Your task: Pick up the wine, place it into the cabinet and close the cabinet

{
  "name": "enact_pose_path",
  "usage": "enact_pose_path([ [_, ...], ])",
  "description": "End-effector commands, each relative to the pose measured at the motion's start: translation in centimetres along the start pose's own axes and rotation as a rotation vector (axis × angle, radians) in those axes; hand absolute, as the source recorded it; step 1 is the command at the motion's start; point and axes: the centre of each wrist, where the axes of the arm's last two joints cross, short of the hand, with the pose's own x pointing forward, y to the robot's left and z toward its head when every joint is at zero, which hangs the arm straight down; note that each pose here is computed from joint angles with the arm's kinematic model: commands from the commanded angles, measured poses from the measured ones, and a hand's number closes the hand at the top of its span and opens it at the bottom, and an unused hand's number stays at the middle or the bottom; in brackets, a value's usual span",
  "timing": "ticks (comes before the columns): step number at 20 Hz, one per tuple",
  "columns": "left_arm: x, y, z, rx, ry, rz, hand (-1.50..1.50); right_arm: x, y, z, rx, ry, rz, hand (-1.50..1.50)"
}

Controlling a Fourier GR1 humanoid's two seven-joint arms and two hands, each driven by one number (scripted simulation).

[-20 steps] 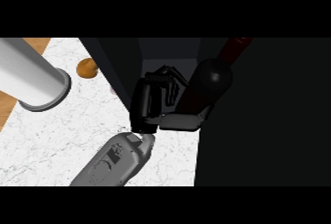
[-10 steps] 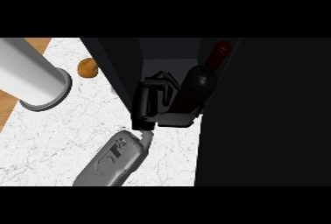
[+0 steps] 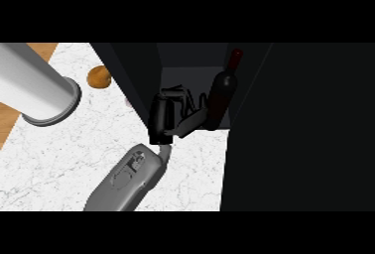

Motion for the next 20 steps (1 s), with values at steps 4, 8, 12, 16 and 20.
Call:
enact_pose_path([
  [4,-0.7,0.6,-0.5,0.035,-0.009,-0.005,1.50,2.3,0.6,1.2,0.000,-0.064,-0.073,-1.50],
  [8,-1.0,1.6,-2.6,0.038,0.012,0.018,1.50,1.0,0.3,-0.4,0.031,-0.028,-0.059,-1.50],
  [12,-2.0,1.8,-3.2,0.016,0.061,0.032,1.50,2.6,0.5,2.2,0.036,-0.046,-0.084,-1.50],
  [16,-2.6,2.3,-5.4,0.045,0.074,0.020,1.50,1.6,0.6,2.2,0.027,-0.060,-0.075,-1.50],
  [20,-3.9,2.6,-4.5,0.030,0.110,0.007,1.50,2.0,0.3,0.6,0.045,-0.054,-0.075,-1.50],
])
